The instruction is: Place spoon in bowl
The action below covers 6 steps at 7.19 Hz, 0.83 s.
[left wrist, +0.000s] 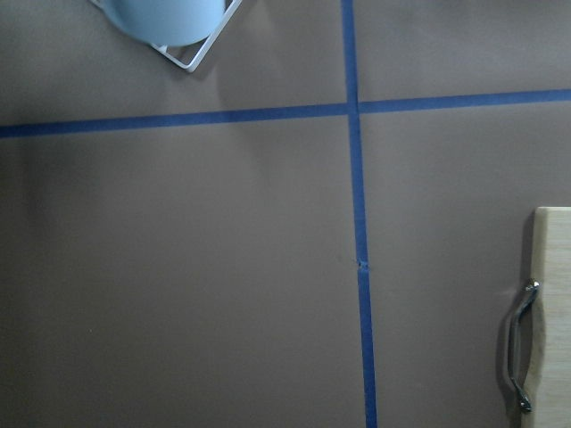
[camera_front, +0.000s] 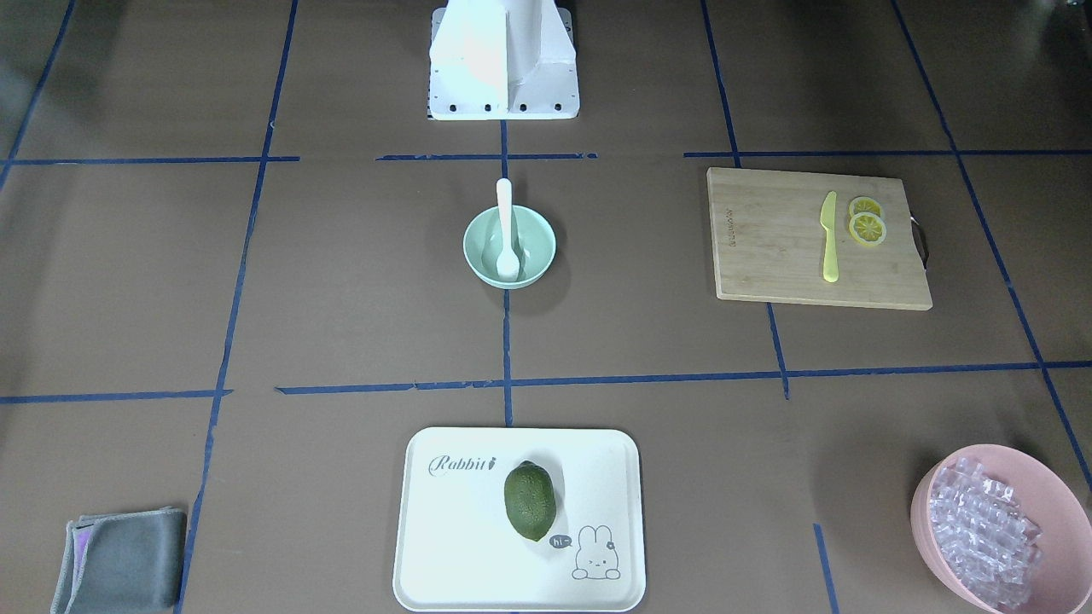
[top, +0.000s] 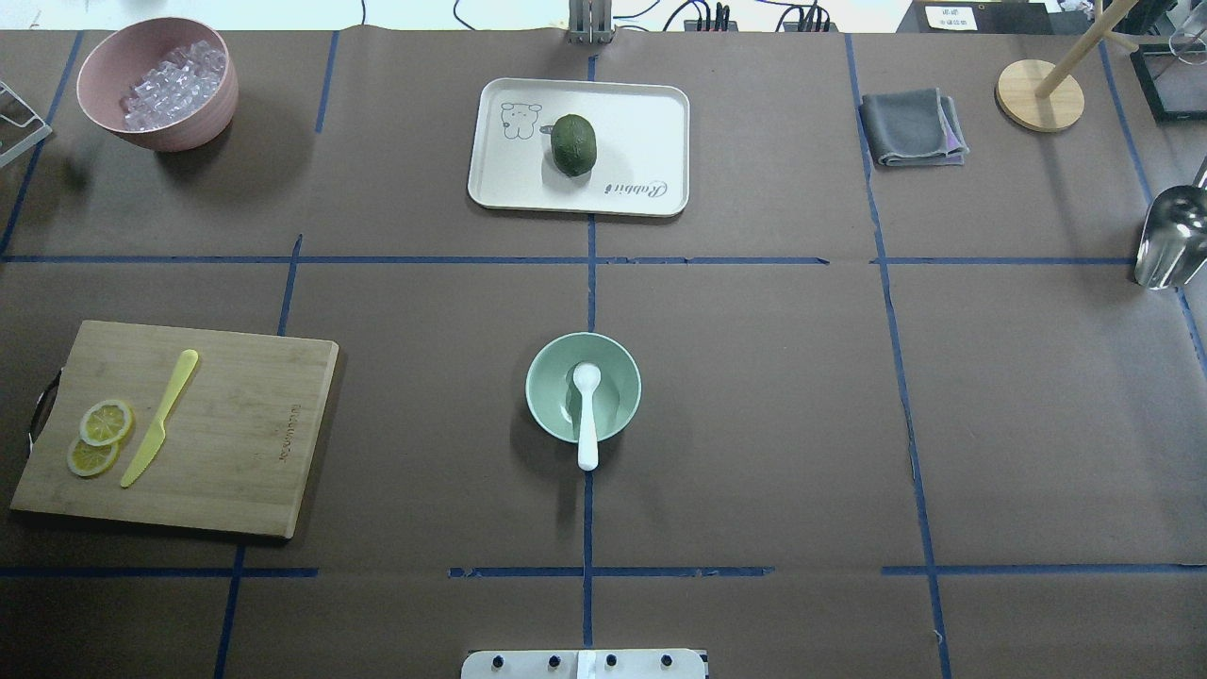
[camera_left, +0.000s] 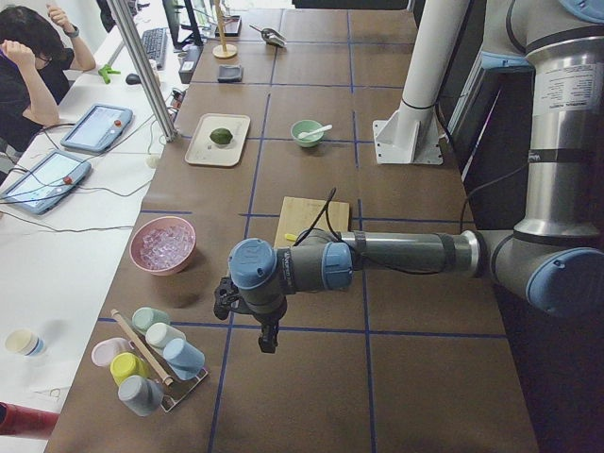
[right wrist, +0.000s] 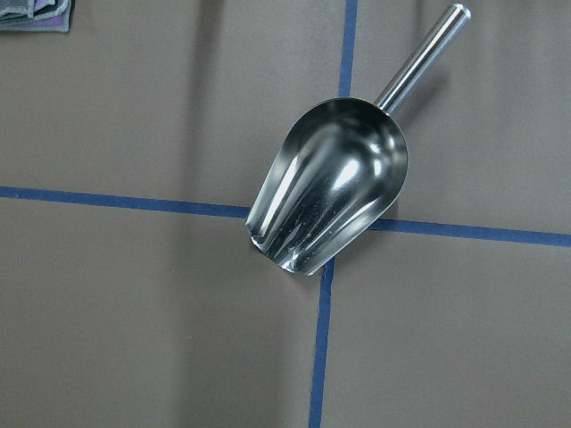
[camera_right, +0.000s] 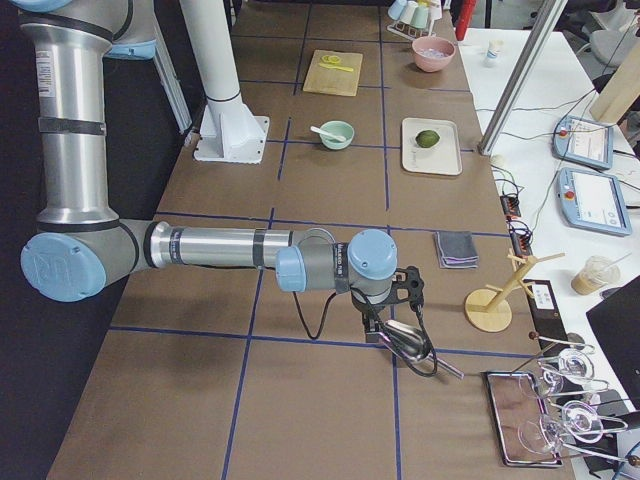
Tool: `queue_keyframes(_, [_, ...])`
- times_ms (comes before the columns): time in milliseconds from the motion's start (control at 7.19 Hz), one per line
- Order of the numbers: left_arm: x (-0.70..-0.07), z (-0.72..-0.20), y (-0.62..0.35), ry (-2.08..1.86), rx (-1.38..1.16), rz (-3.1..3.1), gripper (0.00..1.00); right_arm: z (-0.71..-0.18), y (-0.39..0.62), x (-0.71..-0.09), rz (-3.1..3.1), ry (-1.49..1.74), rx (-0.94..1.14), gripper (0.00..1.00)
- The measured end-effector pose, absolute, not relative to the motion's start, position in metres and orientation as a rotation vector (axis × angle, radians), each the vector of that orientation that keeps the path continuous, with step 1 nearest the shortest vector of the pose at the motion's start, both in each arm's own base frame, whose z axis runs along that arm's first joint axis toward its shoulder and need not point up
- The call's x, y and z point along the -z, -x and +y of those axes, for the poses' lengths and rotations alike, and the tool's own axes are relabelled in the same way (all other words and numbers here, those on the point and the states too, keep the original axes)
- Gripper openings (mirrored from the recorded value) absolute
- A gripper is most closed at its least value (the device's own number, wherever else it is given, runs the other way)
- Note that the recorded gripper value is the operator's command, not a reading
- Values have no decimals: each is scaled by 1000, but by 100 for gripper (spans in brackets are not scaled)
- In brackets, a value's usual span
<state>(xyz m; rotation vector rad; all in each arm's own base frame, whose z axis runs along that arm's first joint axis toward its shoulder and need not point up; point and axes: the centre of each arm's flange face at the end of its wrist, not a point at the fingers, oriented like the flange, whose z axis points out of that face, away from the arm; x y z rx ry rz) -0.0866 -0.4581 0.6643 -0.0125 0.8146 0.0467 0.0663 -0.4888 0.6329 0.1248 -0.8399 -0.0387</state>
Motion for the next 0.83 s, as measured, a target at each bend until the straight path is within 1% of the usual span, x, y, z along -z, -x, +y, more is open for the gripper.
queue_keyframes(834, [-661, -464, 75, 22, -48, 800, 100, -489, -66, -633, -839, -126, 40, 100])
